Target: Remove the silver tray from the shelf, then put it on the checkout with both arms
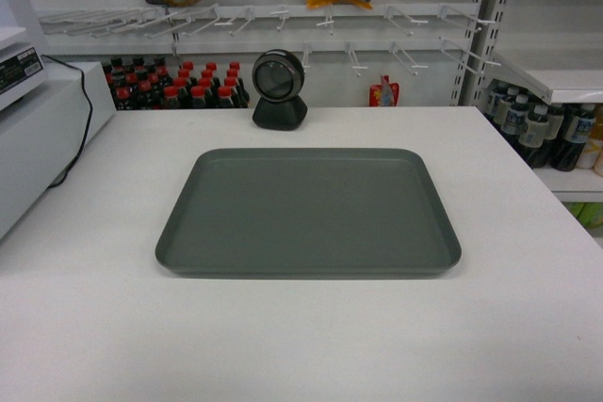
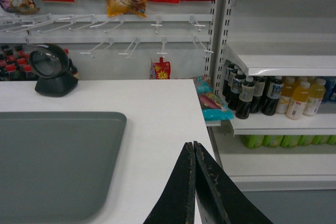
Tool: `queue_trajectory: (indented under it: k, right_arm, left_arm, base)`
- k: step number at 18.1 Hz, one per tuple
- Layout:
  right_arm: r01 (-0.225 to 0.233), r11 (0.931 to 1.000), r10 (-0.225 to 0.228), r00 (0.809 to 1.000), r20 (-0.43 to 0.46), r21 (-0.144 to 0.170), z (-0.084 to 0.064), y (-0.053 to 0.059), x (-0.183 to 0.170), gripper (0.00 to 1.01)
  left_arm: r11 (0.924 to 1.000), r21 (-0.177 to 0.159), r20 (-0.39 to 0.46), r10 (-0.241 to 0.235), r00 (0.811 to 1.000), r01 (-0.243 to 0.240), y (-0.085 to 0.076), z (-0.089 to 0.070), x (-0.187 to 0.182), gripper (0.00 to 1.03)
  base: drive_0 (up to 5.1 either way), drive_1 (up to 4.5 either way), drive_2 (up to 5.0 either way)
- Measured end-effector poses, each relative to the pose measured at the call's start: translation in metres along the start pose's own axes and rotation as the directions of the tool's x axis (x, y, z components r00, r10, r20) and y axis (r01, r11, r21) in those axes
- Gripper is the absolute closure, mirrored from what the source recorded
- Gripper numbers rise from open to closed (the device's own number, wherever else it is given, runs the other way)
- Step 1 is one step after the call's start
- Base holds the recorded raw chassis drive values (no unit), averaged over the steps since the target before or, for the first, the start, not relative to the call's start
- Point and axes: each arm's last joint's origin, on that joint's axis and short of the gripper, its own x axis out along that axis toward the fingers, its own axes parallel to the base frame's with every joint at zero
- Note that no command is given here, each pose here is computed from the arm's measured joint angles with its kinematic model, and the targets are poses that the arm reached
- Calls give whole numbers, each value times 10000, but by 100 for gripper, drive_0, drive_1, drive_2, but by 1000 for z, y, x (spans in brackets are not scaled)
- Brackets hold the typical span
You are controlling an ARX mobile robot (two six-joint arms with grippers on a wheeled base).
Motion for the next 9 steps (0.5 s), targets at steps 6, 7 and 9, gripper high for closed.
queue_trajectory:
  k: [6,7,9]
  right_arm:
    - [24,10000,-24,10000,95,30,16,0,-48,99]
    - [22,10000,-22,10000,-61,31,13,0,-53,99]
    - [22,10000,-21,9999,-115,31,12,0,-62,99]
  left_arm:
    - [10000,0,-12,-49,10000,49,0,0,-34,102]
    - [10000,0,-20,-53,10000,53,0,0,-37,102]
    - [10000,0,-47,-53,10000,53,0,0,-43,102]
  base:
    - [0,0,0]
    - [0,0,0]
    - [0,0,0]
